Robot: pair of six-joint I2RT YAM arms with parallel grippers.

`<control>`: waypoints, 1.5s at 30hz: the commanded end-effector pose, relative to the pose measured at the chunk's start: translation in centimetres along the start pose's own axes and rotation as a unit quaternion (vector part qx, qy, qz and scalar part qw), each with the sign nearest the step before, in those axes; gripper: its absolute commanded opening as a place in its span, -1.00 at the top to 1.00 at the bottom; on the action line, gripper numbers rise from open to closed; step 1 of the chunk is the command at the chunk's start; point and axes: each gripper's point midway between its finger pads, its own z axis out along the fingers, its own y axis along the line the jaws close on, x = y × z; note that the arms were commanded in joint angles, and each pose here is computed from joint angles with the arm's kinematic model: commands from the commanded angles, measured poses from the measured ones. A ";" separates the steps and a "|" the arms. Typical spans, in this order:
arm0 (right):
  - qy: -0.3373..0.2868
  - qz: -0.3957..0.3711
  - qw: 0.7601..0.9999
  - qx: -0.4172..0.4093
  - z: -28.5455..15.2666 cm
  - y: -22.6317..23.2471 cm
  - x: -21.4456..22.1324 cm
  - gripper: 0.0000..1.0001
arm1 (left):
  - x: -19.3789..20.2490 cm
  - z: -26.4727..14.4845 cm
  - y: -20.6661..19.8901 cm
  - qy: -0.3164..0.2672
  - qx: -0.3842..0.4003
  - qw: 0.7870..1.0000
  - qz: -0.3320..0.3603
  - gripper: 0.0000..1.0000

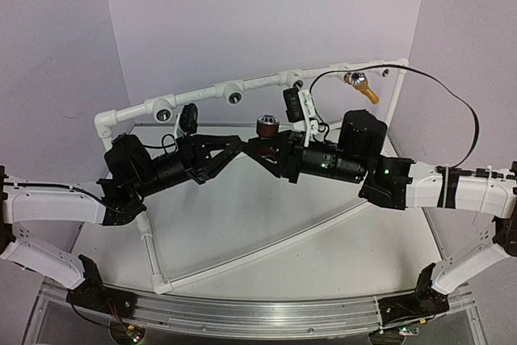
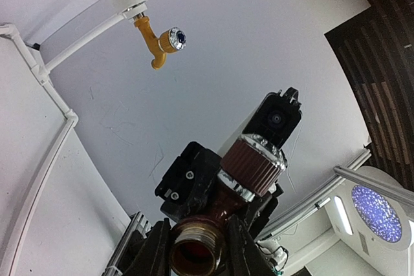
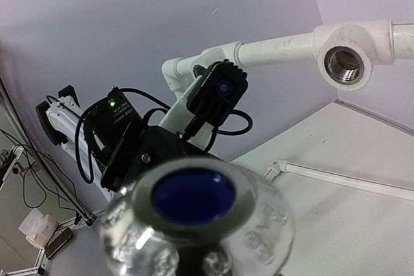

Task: Install the water faucets
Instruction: Pass from the left arm to the right, then hold the pipe with the faucet installed at the center of the board.

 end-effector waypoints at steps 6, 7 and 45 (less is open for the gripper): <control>-0.054 -0.033 0.997 0.034 -0.8 0.1 -3.6 1.00 | 0.3 -0.9 -2.1 0.003 0.022 0.999 0.028 0.37; -0.057 -0.037 0.997 0.043 -1.3 0.0 -3.7 1.00 | 0.4 -1.1 -1.7 0.004 0.012 0.999 0.032 0.20; 0.186 -0.701 0.636 0.262 -0.3 0.8 -7.5 1.00 | 17.2 -3.6 23.0 0.414 -0.293 0.779 0.369 -0.60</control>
